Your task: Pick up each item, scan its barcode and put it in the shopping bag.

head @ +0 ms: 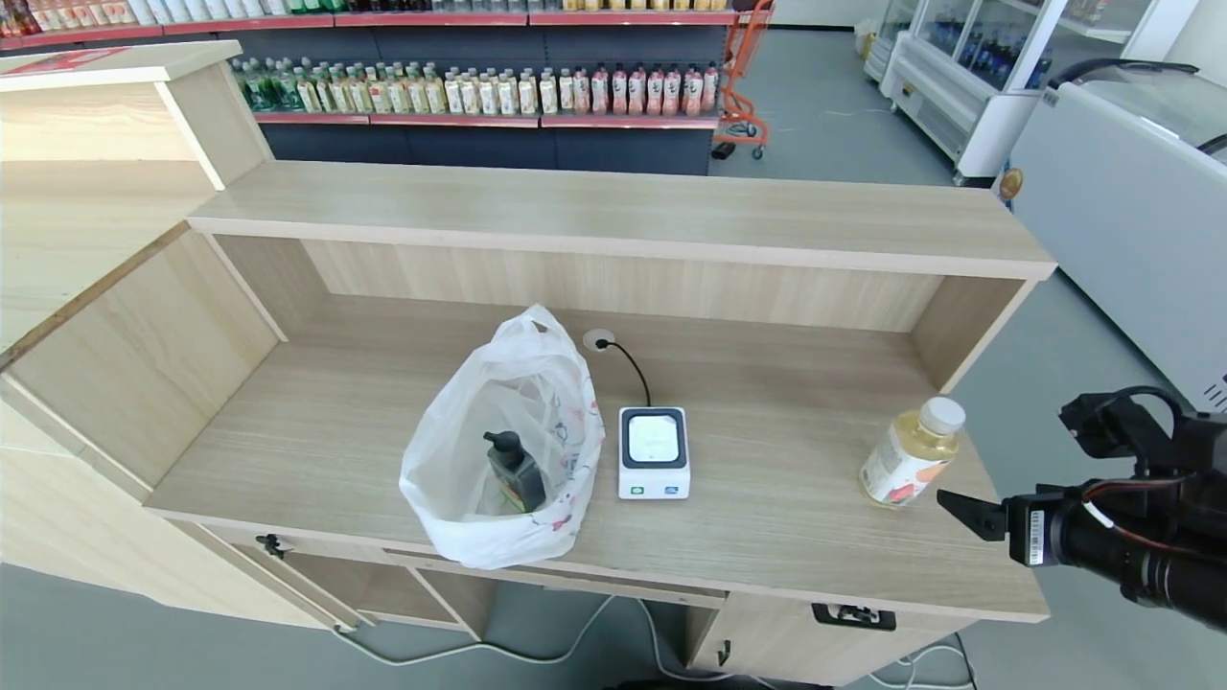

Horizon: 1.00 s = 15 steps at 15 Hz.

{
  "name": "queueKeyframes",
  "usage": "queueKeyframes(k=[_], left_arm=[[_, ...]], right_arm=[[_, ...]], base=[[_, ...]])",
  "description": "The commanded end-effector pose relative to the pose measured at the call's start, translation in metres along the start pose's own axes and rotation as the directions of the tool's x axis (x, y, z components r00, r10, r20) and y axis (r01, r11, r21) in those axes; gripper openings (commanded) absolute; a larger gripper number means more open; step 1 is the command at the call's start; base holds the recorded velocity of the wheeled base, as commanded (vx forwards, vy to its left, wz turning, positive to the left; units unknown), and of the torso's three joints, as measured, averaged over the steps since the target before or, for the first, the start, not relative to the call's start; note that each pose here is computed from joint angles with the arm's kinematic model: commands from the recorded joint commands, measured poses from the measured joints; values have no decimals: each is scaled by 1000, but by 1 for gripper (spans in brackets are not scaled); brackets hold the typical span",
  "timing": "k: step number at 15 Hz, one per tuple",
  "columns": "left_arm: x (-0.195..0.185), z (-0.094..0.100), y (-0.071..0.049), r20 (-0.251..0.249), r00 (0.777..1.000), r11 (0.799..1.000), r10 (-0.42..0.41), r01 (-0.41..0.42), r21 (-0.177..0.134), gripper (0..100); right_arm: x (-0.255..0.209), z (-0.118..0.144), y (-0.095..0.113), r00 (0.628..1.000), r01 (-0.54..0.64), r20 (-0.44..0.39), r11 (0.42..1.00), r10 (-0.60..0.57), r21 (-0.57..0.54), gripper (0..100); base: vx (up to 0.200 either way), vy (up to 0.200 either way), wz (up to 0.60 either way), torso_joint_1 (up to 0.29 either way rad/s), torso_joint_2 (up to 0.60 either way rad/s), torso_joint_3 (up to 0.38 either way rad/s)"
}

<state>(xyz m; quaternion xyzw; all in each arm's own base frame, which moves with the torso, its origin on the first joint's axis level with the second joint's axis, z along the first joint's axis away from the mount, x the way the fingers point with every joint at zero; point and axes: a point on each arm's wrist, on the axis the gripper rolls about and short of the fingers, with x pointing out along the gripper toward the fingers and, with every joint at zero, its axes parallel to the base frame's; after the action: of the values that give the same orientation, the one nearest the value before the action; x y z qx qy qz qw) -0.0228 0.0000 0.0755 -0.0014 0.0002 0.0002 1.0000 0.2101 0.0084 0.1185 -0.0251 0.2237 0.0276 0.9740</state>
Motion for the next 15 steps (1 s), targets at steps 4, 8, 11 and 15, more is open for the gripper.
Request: queueKeyframes(k=[4,8,11,15], left_arm=[[0,0,0,-1,1000,1000,0,0,0,100],[0,0,0,0,1000,1000,0,0,-2,100],[0,0,0,0,1000,1000,0,0,0,100],[0,0,0,-1,1000,1000,0,0,0,100]], right_arm=[[-3,-14,-2,999,7,-50,1000,-7,2,100],[-3,-16,-1,998,3,-62,1000,-2,0,100],[-2,-22,2,996,-16,-90,1000,15,-3,100],[3,-21,27,988,-127,-91,992,125,-16,100]], base=[[0,-200,0,5,4,2],[0,-200,0,0,4,2],[0,0,0,0,0,0],[0,0,0,0,0,0]])
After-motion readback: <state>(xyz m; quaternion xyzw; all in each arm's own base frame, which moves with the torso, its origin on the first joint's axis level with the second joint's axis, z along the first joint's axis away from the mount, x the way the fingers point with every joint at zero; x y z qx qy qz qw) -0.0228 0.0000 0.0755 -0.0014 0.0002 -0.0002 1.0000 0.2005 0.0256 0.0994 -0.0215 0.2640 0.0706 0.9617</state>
